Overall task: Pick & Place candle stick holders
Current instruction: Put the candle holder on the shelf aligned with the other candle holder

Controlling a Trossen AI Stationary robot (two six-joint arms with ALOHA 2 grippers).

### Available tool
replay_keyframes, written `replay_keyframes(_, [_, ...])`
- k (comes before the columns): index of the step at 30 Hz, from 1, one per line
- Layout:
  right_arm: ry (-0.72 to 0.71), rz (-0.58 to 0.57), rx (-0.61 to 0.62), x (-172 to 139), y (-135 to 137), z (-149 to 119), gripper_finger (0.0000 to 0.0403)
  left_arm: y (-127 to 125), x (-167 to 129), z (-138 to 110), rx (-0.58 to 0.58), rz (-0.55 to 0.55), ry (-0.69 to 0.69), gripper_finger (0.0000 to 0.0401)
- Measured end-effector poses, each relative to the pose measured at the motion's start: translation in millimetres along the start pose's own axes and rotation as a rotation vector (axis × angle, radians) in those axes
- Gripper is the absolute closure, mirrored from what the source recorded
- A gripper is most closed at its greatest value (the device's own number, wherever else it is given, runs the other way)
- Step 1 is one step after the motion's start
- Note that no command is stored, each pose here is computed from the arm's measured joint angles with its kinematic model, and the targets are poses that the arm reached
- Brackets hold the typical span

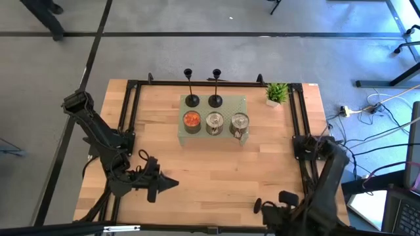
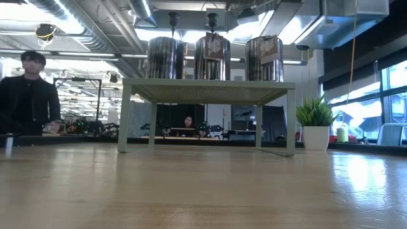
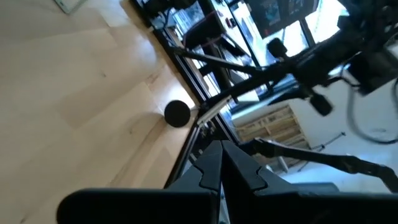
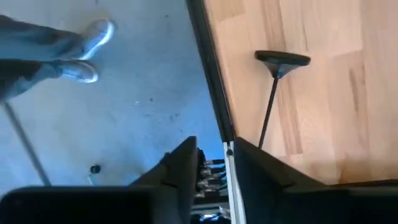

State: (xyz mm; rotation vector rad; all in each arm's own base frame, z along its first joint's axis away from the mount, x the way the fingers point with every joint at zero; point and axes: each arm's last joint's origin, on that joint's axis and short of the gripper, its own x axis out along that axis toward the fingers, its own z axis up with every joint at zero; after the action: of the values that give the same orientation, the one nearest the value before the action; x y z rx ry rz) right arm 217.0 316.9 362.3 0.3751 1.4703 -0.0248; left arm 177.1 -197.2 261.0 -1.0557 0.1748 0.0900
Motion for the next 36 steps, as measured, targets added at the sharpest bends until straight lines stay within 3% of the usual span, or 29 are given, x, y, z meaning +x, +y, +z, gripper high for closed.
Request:
replay_keyframes(4, [0.039, -0.042, 0.040, 28, 9, 8, 0.0243, 0, 0, -1, 0.003, -0.007, 0.026, 0.0399])
replay_keyframes(8, [0.103, -0.082, 0.160, 54, 12, 22, 0.0184, 0, 0, -2, 0.022, -0.016, 0.059, 0.0399])
replay_keyframes(13, [0.113, -0.168, 0.257, 79, 12, 28, 0.0135, 0, 0, -4, 0.056, -0.030, 0.112, 0.0399])
replay_keyframes(20, [0.080, -0.262, 0.524, 98, 14, 11, 0.0127, -1, -3, -6, 0.052, -0.042, 0.142, 0.0399])
replay_keyframes(27, [0.173, -0.250, 1.057, 101, 35, -34, 0.0128, -1, -3, -6, 0.052, -0.040, 0.138, 0.0399])
replay_keyframes(30, [0.271, -0.249, 1.096, 104, 41, -41, 0.0128, -1, -2, -5, 0.050, -0.037, 0.132, 0.0399])
replay_keyframes(33, [0.190, -0.218, 1.111, 109, 40, -29, 0.0128, 0, 1, -3, 0.044, -0.035, 0.137, 0.0399])
replay_keyframes(36, [0.090, -0.300, 1.107, 113, 30, -24, 0.0128, 0, 3, -2, 0.036, -0.040, 0.161, 0.0399])
